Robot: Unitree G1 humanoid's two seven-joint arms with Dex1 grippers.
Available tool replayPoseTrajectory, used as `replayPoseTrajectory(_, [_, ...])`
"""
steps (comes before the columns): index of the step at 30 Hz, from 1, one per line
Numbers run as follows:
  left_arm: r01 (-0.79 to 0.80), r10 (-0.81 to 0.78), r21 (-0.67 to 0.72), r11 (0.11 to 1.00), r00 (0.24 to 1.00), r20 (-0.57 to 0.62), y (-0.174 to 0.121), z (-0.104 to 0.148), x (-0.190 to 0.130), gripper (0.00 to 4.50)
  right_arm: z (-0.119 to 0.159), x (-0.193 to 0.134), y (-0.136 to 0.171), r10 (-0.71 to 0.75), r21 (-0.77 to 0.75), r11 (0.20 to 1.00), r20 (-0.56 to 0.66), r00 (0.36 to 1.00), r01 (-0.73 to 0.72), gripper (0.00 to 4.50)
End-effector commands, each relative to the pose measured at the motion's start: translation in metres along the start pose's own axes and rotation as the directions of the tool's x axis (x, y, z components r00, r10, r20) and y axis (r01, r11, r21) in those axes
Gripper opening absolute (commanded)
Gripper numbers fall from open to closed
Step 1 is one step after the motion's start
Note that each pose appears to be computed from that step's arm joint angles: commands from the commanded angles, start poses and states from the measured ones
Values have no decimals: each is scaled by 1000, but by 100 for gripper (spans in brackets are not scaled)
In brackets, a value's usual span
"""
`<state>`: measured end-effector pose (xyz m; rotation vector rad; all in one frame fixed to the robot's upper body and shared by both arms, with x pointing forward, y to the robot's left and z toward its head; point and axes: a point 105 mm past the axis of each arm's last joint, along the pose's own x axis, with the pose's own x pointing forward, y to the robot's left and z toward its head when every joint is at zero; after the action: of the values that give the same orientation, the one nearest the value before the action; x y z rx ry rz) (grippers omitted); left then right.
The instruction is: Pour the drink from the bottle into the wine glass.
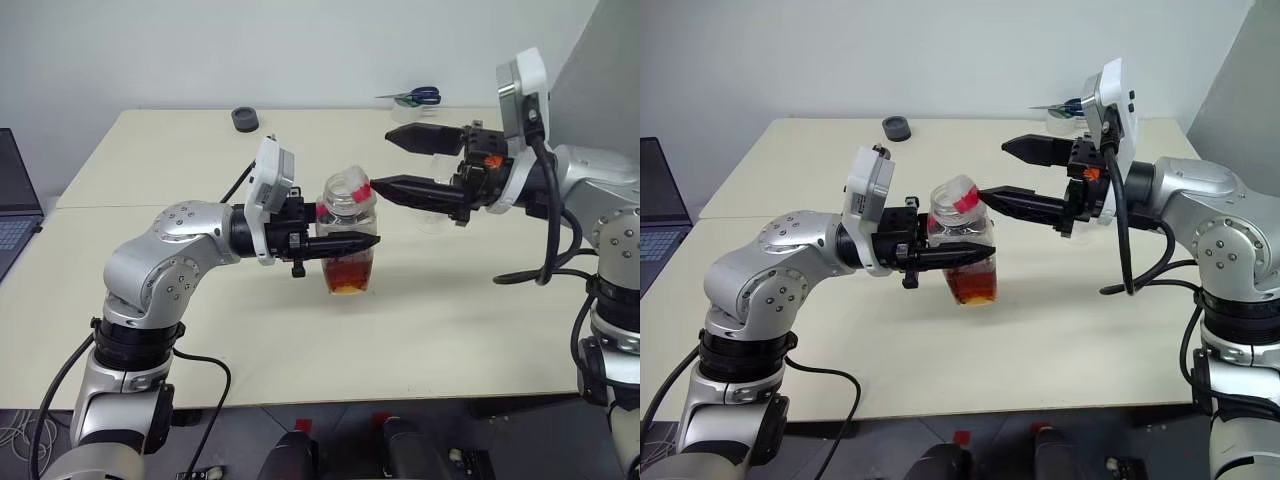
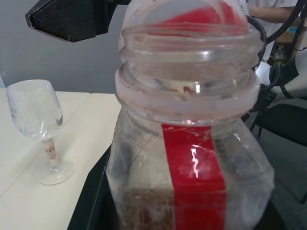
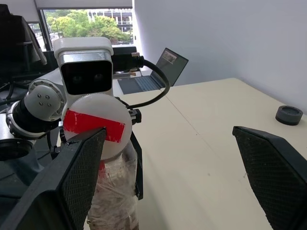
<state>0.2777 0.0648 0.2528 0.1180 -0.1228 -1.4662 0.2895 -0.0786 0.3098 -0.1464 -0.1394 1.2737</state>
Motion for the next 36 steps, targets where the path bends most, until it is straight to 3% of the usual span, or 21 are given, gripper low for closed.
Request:
replayPoseTrajectory(1, [13,-15,71,997,999,30,-2,15,1,176,12,-3,5,7,-41,999,29,1000,-5,447])
replayPoseTrajectory(36, [-8,6,77,997,999,34,-2,16,2,176,19,26,24,137,-5,991,97,986,-137,447])
